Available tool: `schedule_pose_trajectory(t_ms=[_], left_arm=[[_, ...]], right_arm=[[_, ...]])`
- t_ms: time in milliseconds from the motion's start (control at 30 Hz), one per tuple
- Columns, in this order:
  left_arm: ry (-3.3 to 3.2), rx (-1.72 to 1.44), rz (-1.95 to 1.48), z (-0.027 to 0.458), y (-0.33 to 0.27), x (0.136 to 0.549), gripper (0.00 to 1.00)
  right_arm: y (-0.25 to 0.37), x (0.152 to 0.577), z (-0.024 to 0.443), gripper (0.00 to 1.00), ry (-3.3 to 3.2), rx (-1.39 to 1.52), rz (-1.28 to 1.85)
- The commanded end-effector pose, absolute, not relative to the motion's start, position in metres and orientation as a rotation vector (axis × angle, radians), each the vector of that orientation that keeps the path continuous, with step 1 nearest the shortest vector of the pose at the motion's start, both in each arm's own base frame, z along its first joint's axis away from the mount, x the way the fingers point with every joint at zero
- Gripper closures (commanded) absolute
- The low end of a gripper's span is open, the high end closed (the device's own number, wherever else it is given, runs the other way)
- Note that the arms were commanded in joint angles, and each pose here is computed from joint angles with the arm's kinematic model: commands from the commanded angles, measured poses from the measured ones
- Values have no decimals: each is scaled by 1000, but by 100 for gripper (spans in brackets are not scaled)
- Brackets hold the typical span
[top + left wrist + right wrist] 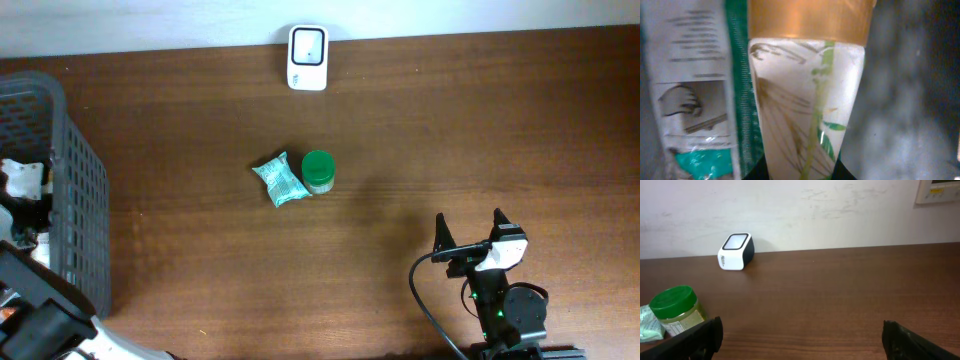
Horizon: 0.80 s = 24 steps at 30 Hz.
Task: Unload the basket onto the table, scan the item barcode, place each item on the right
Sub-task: 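Take the white tube from the basket with the left gripper, lay it left of packet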
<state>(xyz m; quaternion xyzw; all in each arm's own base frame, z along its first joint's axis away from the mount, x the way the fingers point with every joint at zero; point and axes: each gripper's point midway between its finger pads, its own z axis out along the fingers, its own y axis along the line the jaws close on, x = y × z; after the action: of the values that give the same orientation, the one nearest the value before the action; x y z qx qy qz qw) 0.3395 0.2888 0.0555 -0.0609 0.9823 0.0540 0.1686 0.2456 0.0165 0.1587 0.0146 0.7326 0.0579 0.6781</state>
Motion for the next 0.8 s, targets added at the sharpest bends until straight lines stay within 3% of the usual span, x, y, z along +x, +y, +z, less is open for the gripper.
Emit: schedule_pose_trajectory(t_ms=[0,133,233,367,433,567,667,767], left_arm=[[2564,-406,273,155,307,353,84],[2245,-355,238,277,282,367,83],[1968,-259,61,378,225,369,82],[1782,-49,24,456,138,362,84],[1777,21,-84,462,90,362,83],[1949,203,-324,409,-5,391,80],[2351,222,-416,287,-47,418,81],[2727,256,-257,163,-63,428,77]], right_arm=[[15,246,156,1,1650,39,129],[15,246,156,2,1650,39,129],[15,246,156,2,1650,39,129],[15,246,156,2,1650,39,129],[15,246,156,2,1650,39,129],[15,246,156,2,1650,39,129],[15,246,156,2,1650,39,129],[15,246,156,2,1650,39,129]])
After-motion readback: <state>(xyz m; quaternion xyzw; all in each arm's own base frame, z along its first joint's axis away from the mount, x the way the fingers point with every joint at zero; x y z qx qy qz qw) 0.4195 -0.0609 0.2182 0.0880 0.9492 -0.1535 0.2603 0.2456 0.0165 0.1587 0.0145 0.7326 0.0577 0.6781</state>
